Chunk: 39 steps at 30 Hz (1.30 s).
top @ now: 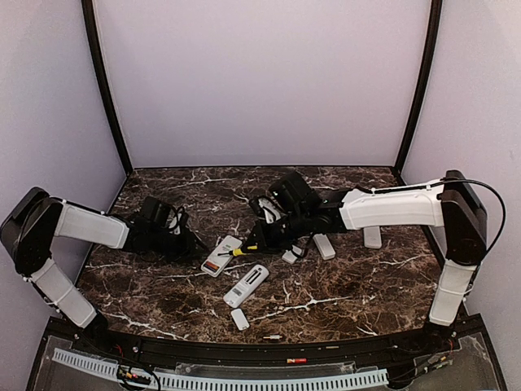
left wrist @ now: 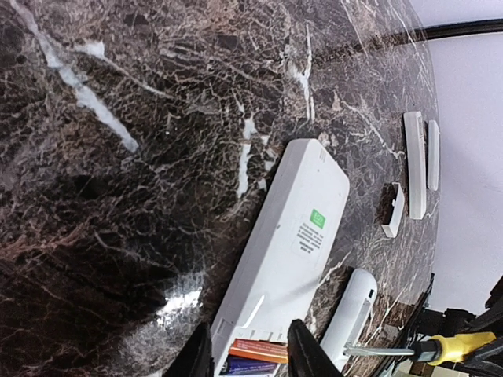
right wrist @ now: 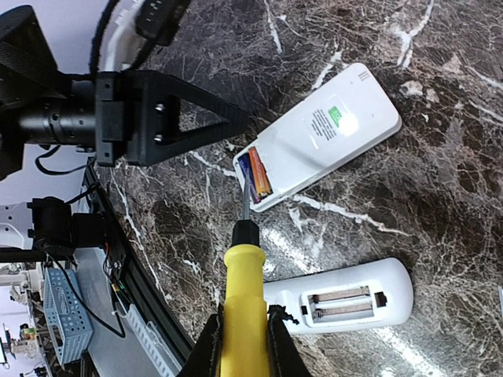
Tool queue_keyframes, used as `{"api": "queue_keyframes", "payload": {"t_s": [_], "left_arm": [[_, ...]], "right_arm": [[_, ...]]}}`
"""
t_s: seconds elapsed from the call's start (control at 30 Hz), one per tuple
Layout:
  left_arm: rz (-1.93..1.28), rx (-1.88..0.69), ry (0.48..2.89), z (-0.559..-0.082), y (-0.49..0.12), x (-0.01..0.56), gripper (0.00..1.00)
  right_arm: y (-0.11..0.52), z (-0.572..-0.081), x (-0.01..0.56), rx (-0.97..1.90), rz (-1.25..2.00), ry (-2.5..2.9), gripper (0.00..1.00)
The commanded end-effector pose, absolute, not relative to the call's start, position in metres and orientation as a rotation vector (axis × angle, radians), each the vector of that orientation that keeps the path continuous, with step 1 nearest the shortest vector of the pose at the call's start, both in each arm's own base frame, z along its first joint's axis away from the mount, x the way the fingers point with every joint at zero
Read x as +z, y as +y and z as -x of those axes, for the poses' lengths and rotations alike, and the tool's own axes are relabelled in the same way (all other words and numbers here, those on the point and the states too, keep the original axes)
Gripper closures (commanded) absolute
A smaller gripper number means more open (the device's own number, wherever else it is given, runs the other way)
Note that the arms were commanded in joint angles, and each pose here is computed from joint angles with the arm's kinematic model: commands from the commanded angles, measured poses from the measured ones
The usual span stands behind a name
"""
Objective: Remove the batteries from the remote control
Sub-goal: Remove the battery from the remote control without the battery cover.
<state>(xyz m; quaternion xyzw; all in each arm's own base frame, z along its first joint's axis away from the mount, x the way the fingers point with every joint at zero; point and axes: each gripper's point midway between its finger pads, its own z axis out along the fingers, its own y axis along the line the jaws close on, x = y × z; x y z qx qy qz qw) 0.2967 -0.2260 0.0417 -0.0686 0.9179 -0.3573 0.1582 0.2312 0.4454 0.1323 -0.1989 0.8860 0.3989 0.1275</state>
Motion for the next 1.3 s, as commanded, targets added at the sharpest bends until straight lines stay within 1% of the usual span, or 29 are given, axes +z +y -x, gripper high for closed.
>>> {"api": "queue_keyframes", "payload": {"t_s": [0.0, 0.87, 1.27], "left_arm": [[0.131, -0.969, 2.593, -0.298, -0.222, 0.059, 0.67], [0.067, -1.076, 2.633, -0.304, -0.243, 0.046, 0.63], [0.064, -1.116, 2.647, -0.304, -0.248, 0.039, 0.69]], "right_arm": [[0.444, -0.231, 0.133, 1.105, 0.621, 2.576, 1.0], [0.454, -0.23, 0.105, 1.072, 0.714, 2.625, 1.0], [0.463, -0.226, 0.092, 1.127, 0.738, 2.659, 1.0]]}}
